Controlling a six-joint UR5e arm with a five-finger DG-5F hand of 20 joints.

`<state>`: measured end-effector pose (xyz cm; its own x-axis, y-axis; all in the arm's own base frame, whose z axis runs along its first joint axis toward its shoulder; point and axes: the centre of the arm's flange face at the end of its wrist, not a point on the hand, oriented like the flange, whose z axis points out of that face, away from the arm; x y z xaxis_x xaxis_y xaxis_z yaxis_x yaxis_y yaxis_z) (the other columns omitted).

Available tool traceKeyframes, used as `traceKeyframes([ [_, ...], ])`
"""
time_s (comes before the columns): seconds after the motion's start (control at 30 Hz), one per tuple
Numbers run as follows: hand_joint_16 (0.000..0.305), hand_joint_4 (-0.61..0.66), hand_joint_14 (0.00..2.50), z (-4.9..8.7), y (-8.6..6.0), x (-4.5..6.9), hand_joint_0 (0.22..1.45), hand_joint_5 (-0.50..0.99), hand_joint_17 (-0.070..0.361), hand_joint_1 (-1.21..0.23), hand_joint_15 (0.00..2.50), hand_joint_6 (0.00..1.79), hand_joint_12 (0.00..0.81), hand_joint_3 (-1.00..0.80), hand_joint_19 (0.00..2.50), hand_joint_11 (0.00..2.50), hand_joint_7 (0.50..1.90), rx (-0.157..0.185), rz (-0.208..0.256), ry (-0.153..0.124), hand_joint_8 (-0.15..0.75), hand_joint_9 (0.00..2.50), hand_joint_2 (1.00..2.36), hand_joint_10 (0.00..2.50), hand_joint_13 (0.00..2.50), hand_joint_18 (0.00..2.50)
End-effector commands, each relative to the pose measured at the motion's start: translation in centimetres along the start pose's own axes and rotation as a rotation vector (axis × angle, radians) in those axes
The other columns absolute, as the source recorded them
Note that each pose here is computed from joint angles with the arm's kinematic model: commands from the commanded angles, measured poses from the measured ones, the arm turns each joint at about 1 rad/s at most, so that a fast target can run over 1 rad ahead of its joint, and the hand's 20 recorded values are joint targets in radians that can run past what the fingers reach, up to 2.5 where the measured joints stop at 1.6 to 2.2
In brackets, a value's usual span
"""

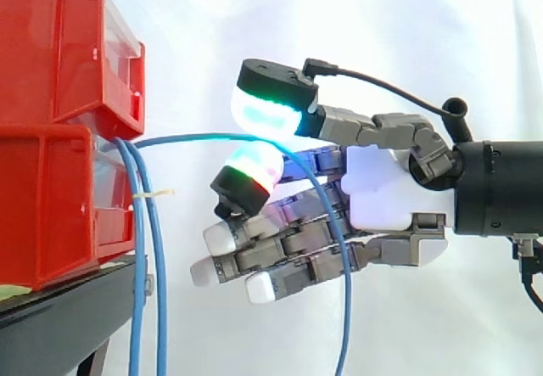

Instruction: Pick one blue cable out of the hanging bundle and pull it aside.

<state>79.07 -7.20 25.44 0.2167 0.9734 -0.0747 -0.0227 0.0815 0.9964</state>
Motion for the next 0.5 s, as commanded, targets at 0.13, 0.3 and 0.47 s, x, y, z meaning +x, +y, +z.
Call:
traceKeyframes([
  [0.13, 0.057, 0.12, 0.01, 0.01, -0.06, -0.02, 0.63, -0.17, 0.128, -0.7, 0.19, 0.92, 0.362, -0.09, 0.36, 0.41, 1.42, 0.001, 0.001, 0.0, 0.304, 0.79, 1.02, 0.01, 0.51, 0.65],
  [0.3, 0.063, -0.01, 0.01, -0.19, -0.32, 0.12, 0.64, -0.14, 0.142, -0.74, 0.23, 0.93, 0.377, 0.05, 0.36, 0.44, 1.44, 0.004, -0.002, 0.008, 0.327, 0.95, 1.01, 0.01, 0.63, 0.74],
  [0.47, 0.065, -0.08, 0.01, -0.18, -0.44, 0.13, 0.65, -0.13, 0.147, -0.77, 0.29, 0.93, 0.382, 0.11, 0.37, 0.46, 1.46, 0.006, -0.004, 0.008, 0.33, 1.03, 1.04, 0.01, 0.73, 0.8],
])
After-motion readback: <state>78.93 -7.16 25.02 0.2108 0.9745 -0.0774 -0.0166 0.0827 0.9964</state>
